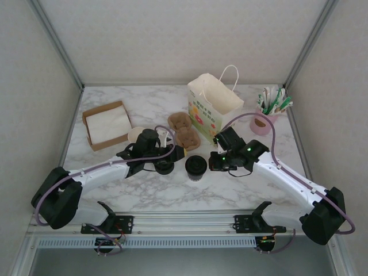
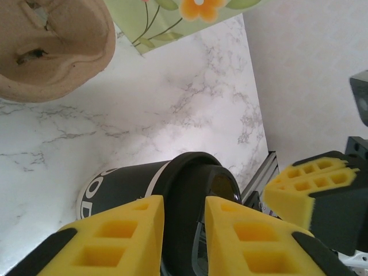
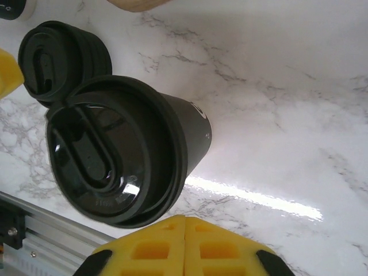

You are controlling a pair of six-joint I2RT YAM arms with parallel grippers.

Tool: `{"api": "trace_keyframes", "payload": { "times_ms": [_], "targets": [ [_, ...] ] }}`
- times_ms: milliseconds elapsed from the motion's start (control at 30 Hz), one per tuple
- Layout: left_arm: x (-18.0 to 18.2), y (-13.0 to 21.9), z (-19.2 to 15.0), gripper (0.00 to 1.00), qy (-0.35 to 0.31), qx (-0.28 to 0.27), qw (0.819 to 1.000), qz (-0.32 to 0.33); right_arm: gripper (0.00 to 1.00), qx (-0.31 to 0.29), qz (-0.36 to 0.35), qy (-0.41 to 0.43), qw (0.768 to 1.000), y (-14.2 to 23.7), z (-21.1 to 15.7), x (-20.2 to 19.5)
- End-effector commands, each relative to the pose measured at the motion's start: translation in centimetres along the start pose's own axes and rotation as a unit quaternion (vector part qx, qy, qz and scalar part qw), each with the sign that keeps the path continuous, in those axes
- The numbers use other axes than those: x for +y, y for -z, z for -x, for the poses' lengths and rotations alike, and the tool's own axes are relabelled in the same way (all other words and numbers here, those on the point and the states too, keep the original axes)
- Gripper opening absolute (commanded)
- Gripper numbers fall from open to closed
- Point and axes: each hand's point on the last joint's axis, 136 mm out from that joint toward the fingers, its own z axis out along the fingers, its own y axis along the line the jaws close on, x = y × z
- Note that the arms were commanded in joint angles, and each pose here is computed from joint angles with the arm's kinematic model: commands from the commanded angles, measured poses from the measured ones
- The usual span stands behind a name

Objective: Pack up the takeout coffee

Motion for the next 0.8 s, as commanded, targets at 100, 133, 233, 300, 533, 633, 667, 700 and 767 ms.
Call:
{"api": "trace_keyframes", "payload": {
  "times_ms": [100, 133, 233, 300, 533, 633, 667, 700, 767],
  "targets": [
    [0.2, -0.4, -0.6, 0.23, -0.002, 0.021, 1.000, -0.012, 0.05, 0.003, 0.061, -0.026, 0.998, -1.1, 0.4, 1.1],
    [0.3, -0.5, -0.8, 0.22, 0.001, 0.023, 1.000, -0.013, 0.05, 0.006, 0.061, -0.028, 0.998, -1.3, 0.5, 1.1],
    [0.6, -0.6, -1.5, 0.22, 0.006, 0.028, 1.000, -0.012, 0.05, 0.013, 0.064, -0.028, 0.997, -1.9, 0.6, 1.1],
    [0.7, -0.6, -1.8, 0.22, 0.008, 0.031, 0.999, -0.010, 0.05, 0.017, 0.064, -0.028, 0.997, -2.2, 0.7, 1.1],
    [1.1, -0.8, -3.3, 0.22, 0.013, 0.049, 0.999, -0.007, 0.05, 0.023, 0.061, -0.027, 0.998, -2.9, 1.6, 1.0],
    [1.1, -0.7, -3.7, 0.22, 0.015, 0.052, 0.999, -0.007, 0.05, 0.021, 0.060, -0.023, 0.998, -2.9, 2.2, 1.0],
    [1.2, -0.7, -3.9, 0.23, 0.016, 0.053, 0.998, -0.006, 0.05, 0.022, 0.059, -0.023, 0.998, -3.0, 2.4, 1.0],
    [1.2, -0.6, -4.0, 0.23, 0.018, 0.053, 0.998, -0.006, 0.05, 0.023, 0.060, -0.022, 0.998, -3.1, 2.7, 1.0],
    [1.1, -0.5, -4.3, 0.23, 0.020, 0.054, 0.998, -0.007, 0.04, 0.025, 0.059, -0.021, 0.998, -3.2, 3.0, 1.0]
  ]
}}
